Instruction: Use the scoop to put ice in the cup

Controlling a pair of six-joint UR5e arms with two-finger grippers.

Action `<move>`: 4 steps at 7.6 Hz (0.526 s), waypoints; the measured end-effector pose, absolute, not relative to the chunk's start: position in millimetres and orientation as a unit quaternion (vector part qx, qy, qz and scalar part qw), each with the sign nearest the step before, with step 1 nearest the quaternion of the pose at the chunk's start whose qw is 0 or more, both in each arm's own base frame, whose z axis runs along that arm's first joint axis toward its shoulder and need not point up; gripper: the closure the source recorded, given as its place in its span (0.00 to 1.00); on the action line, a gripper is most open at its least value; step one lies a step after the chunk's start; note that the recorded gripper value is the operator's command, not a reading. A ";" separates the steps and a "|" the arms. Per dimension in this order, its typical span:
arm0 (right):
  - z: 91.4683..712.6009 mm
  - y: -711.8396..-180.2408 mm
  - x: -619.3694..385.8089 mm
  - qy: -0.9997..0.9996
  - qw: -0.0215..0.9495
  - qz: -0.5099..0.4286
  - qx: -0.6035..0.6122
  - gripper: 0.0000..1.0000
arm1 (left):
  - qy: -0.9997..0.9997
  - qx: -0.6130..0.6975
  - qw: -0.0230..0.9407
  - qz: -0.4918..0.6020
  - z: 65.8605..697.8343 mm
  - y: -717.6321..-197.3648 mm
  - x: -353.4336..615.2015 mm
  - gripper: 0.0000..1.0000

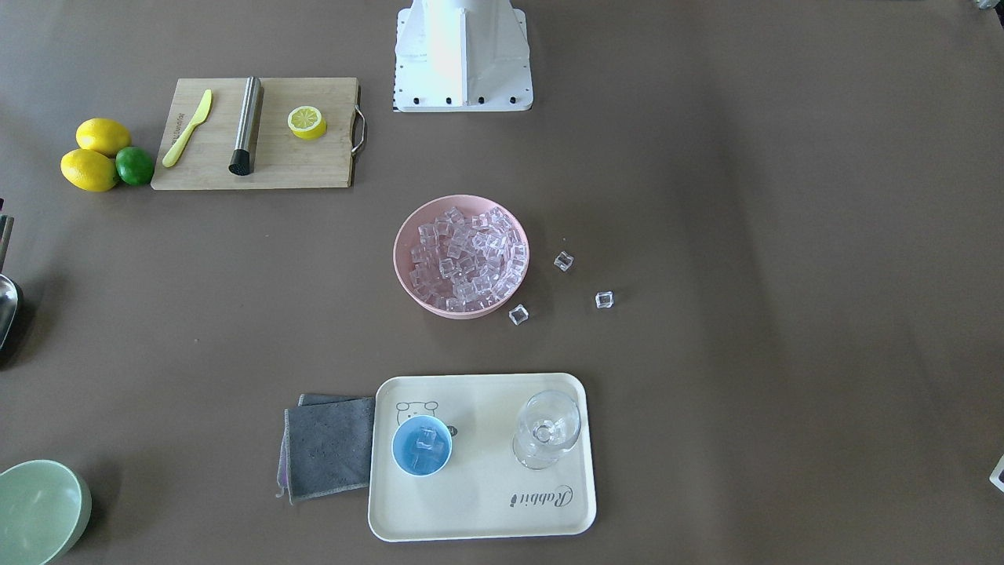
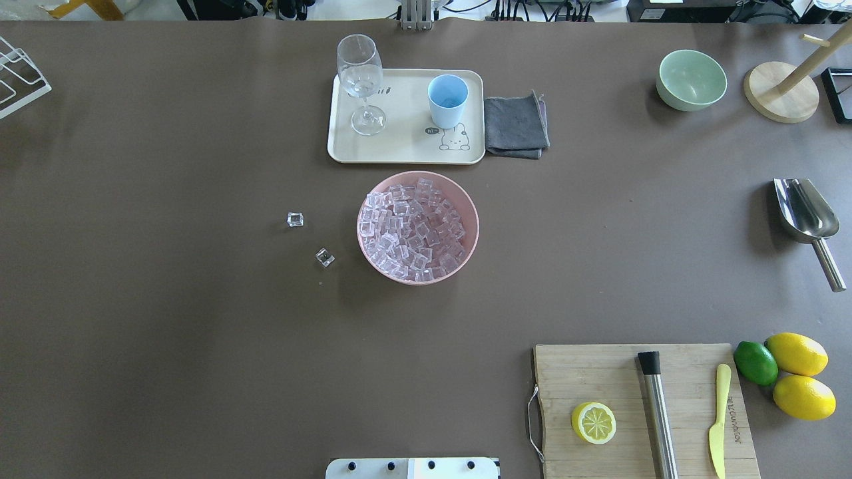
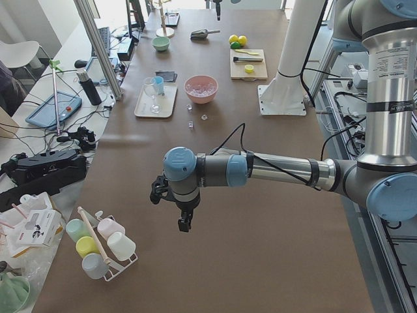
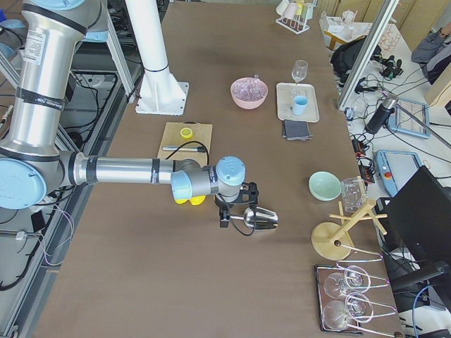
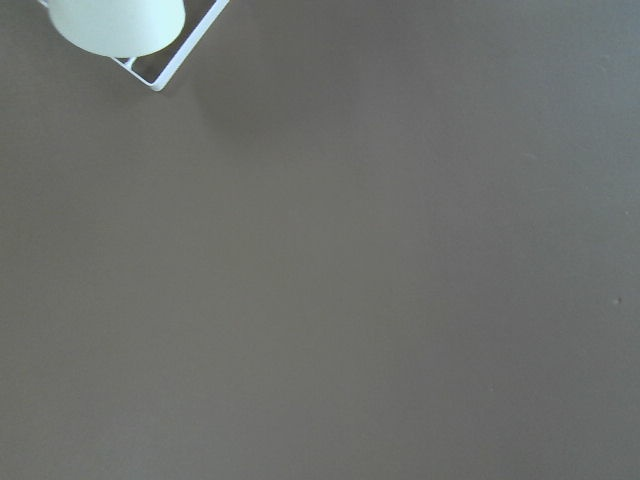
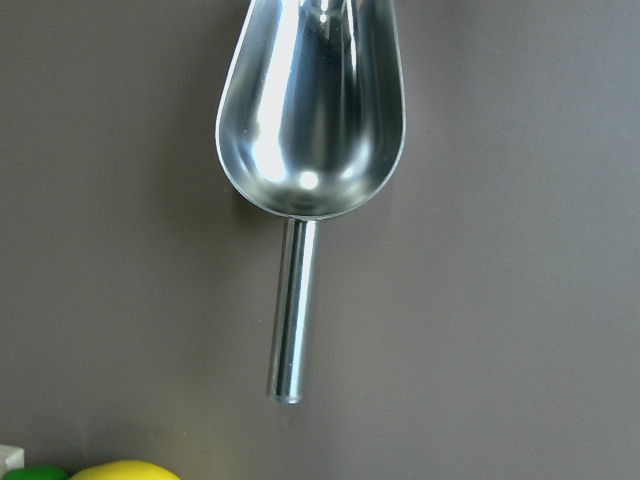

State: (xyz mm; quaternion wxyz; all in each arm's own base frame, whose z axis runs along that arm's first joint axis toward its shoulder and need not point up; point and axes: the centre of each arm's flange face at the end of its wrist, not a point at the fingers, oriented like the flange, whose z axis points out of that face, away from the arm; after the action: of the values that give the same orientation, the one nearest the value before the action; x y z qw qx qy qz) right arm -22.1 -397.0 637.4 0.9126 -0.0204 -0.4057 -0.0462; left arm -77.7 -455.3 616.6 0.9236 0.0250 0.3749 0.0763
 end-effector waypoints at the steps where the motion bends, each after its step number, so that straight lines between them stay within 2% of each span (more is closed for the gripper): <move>1: 632.0 -397.0 6.8 -0.402 0.913 -0.063 -0.023 0.00 | 0.364 0.019 0.928 0.076 608.8 -453.7 -79.2 0.01; 4: 640.7 -381.6 71.3 -0.394 0.914 -0.091 -0.022 0.00 | 0.358 0.016 0.930 0.083 604.4 -455.5 -73.9 0.01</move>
State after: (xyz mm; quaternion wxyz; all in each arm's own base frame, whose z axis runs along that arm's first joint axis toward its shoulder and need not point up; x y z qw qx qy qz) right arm 71.3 -381.6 640.7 0.9143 -0.0221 -0.3941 -0.0907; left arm -73.9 -455.5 604.4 0.9299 0.0156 0.3581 0.0825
